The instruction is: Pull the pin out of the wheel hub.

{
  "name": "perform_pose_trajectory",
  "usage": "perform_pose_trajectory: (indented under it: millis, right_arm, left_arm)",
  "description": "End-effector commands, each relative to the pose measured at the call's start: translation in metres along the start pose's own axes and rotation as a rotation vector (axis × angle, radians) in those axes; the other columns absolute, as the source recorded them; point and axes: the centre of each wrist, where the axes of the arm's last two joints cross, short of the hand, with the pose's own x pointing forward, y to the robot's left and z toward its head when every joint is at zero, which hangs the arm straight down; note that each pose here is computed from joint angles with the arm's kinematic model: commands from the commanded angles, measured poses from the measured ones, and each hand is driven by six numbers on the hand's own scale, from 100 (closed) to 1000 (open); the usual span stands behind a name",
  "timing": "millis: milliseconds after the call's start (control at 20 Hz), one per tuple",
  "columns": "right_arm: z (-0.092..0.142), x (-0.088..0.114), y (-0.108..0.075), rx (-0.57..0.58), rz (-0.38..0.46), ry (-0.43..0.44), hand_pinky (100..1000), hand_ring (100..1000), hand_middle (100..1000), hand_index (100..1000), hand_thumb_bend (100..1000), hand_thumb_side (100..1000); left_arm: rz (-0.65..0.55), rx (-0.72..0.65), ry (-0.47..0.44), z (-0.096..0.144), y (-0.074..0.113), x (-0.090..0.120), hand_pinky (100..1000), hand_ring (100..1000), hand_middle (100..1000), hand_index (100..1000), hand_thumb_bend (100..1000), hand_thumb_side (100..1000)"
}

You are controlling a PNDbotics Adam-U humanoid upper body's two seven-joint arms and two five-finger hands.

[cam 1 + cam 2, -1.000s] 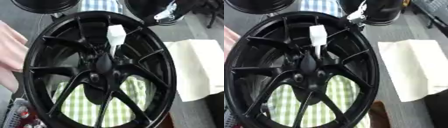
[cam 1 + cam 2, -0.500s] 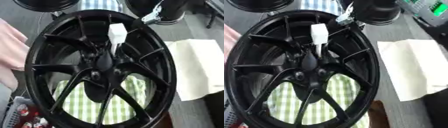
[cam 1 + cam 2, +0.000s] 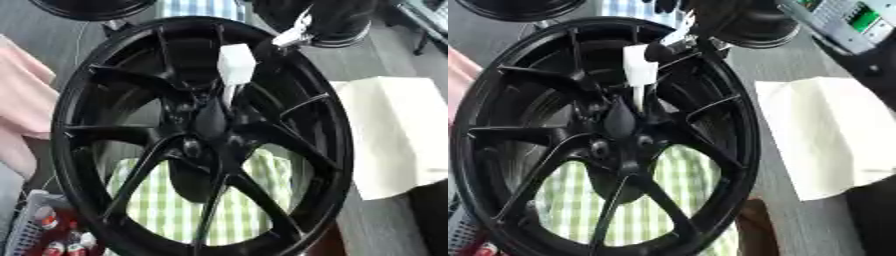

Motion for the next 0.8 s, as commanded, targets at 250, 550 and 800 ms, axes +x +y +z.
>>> perform_pose_trajectory:
  millis: [250, 550, 800]
  right_arm:
    - [0.015, 0.015, -0.002, -0.036, -0.043, -0.034, 822, 803, 698, 829, 624, 389]
    - [0.014, 0.016, 0.004, -0.021, -0.058, -0.072, 827, 812, 708, 832, 635, 372]
    - [0.011, 0.023, 0.007, -0.058, -0.034, -0.121, 830, 821, 715, 834, 643, 361]
  left_arm:
    - [-0.015, 0.004, -0.013, 0.000, 0.003, 0.005, 747, 602, 570, 673, 112, 791]
    - [-0.012, 0.006, -0.012, 0.001, 0.003, 0.005, 747, 601, 569, 673, 114, 792]
    - [-0.010, 0.008, -0.005, 0.002, 0.003, 0.003, 747, 601, 568, 673, 117, 795]
